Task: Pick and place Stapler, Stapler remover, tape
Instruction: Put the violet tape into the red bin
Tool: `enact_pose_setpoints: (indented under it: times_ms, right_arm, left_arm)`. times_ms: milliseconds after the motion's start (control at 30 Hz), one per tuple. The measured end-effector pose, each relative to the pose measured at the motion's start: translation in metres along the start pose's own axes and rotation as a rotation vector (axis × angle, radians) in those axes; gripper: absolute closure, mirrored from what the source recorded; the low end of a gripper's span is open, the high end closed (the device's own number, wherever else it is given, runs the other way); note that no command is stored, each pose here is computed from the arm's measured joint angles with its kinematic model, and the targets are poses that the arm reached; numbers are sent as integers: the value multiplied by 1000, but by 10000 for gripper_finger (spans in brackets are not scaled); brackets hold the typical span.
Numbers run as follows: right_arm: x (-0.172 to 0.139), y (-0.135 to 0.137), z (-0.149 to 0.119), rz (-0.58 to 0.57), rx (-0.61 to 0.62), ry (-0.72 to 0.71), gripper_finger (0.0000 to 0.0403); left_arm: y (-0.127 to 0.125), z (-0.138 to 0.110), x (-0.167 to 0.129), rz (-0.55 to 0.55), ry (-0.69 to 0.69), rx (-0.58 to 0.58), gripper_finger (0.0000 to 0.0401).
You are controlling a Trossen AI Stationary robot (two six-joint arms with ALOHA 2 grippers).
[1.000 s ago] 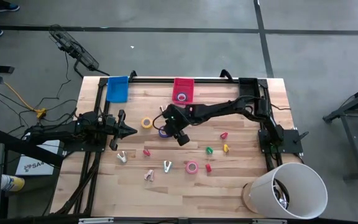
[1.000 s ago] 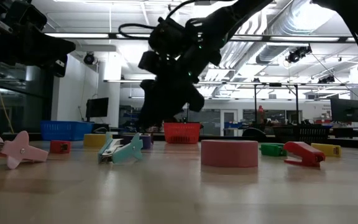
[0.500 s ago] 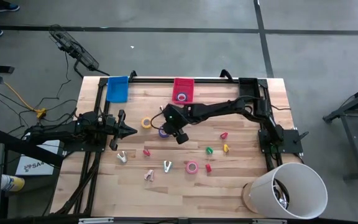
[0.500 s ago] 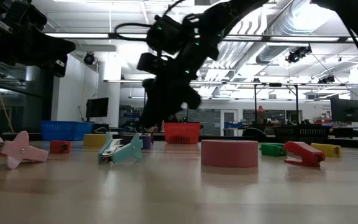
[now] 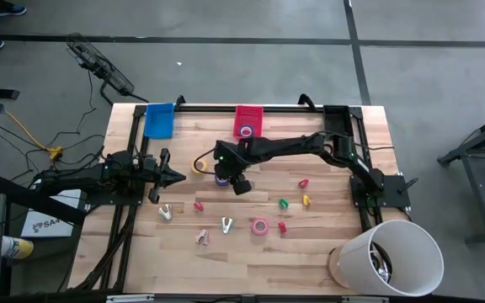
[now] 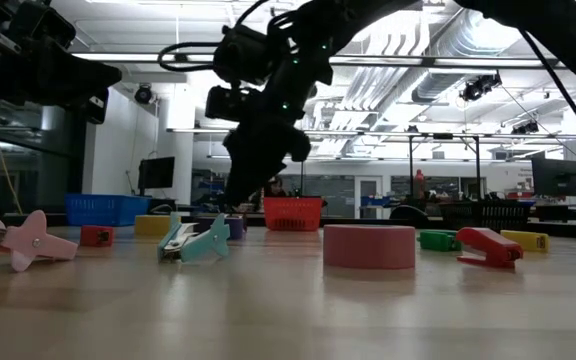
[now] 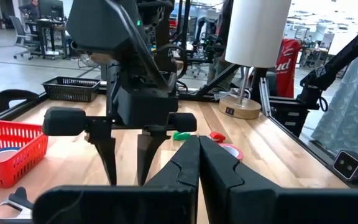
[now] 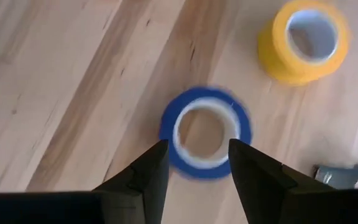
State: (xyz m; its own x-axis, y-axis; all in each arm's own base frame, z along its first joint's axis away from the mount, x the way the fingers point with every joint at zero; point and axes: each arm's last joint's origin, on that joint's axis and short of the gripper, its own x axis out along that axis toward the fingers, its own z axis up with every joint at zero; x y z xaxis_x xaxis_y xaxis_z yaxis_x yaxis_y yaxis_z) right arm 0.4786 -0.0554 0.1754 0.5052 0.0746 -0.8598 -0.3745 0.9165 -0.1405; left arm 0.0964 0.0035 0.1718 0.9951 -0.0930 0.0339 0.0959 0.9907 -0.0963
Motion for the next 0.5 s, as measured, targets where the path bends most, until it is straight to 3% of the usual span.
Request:
enact_pose_setpoints:
  times_ms: [500]
  right_arm:
    - [31,9,-7,60,-54,-4,254]
  left_arm:
    - [0,0,0,6,-1,0,400]
